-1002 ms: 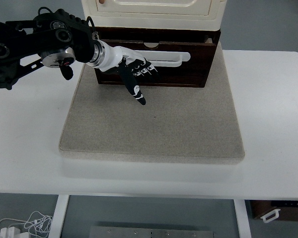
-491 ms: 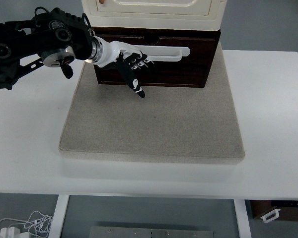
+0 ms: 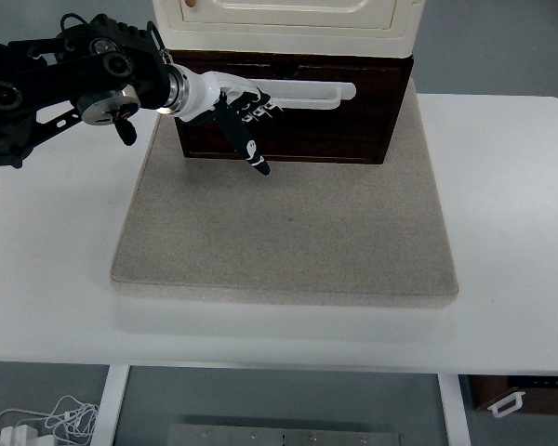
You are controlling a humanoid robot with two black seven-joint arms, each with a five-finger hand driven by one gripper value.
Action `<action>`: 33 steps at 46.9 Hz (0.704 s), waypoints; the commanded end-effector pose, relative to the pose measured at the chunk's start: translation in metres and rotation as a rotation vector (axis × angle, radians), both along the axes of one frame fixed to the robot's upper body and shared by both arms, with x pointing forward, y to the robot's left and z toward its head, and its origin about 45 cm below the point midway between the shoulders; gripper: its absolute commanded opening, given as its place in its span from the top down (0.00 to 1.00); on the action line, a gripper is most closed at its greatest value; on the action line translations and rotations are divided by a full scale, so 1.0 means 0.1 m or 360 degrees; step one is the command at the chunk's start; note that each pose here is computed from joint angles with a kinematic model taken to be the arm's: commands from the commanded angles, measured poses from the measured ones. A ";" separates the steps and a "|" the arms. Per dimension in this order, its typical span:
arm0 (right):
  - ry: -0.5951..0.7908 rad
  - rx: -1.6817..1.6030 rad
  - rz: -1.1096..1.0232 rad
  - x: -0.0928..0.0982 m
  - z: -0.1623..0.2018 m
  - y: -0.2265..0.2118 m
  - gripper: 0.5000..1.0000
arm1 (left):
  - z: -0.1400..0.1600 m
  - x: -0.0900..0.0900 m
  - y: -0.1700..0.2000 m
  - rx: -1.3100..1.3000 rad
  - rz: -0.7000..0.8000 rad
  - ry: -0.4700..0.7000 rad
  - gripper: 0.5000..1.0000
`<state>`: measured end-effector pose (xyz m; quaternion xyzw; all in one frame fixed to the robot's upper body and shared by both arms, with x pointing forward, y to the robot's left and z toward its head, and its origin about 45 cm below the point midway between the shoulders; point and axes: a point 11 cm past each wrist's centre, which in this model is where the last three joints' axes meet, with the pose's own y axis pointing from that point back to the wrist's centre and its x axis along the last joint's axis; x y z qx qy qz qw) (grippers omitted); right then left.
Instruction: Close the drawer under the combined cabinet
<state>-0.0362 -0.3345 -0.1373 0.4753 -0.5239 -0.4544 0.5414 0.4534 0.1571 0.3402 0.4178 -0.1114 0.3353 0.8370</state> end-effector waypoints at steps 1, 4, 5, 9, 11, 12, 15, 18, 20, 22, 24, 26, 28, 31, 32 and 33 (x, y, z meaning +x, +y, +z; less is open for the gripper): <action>0.0000 0.0000 0.0000 0.00 0.00 0.00 0.10 | 0.01 0.00 0.00 -0.0006 0.0003 -0.0005 0.00; 0.0000 0.0000 0.0000 0.00 0.00 0.00 0.10 | 0.02 0.01 0.01 -0.0008 0.0018 -0.0013 0.00; 0.0000 0.0000 0.0000 0.00 0.00 0.00 0.10 | 0.02 0.01 0.02 -0.0008 0.0022 -0.0015 0.00; 0.0000 0.0000 0.0000 0.00 0.00 0.00 0.10 | 0.02 0.02 0.03 -0.0012 0.0033 -0.0019 0.00; 0.0000 0.0000 0.0000 0.00 0.00 0.00 0.10 | 0.04 0.02 0.02 -0.0023 0.0031 -0.0024 0.00; 0.0000 0.0000 0.0000 0.00 0.00 0.00 0.10 | 0.05 0.02 0.02 -0.0027 0.0031 -0.0026 0.00; 0.0000 0.0000 0.0000 0.00 0.00 0.00 0.10 | 0.08 0.02 0.00 -0.0041 0.0027 -0.0029 0.00; 0.0000 0.0000 0.0000 0.00 0.00 0.00 0.10 | 0.13 0.02 -0.02 -0.0066 0.0010 -0.0033 0.00; 0.0000 0.0000 0.0000 0.00 0.00 0.00 0.10 | 0.17 0.00 -0.05 -0.0098 -0.0014 -0.0029 0.00; 0.0000 0.0000 0.0000 0.00 0.00 0.00 0.10 | 0.25 -0.03 -0.12 -0.0149 -0.0073 -0.0024 0.00; 0.0000 0.0000 0.0000 0.00 0.00 0.00 0.10 | 0.34 -0.06 -0.18 -0.0215 -0.0149 -0.0011 0.00; 0.0000 0.0000 0.0000 0.00 0.00 0.00 0.10 | 0.44 -0.10 -0.25 -0.0296 -0.0247 0.0006 0.00; 0.0000 0.0000 0.0000 0.00 0.00 0.00 0.10 | 0.58 -0.16 -0.31 -0.0396 -0.0350 0.0025 0.00; 0.0000 0.0000 0.0000 0.00 0.00 0.00 0.10 | 0.75 -0.22 -0.37 -0.0530 -0.0479 0.0030 0.00; 0.0000 0.0000 0.0000 0.00 0.00 0.00 0.10 | 0.80 -0.24 -0.40 -0.0566 -0.0516 0.0029 0.00; 0.0000 0.0000 0.0000 0.00 0.00 0.00 0.10 | 0.86 -0.26 -0.43 -0.0602 -0.0544 0.0020 0.00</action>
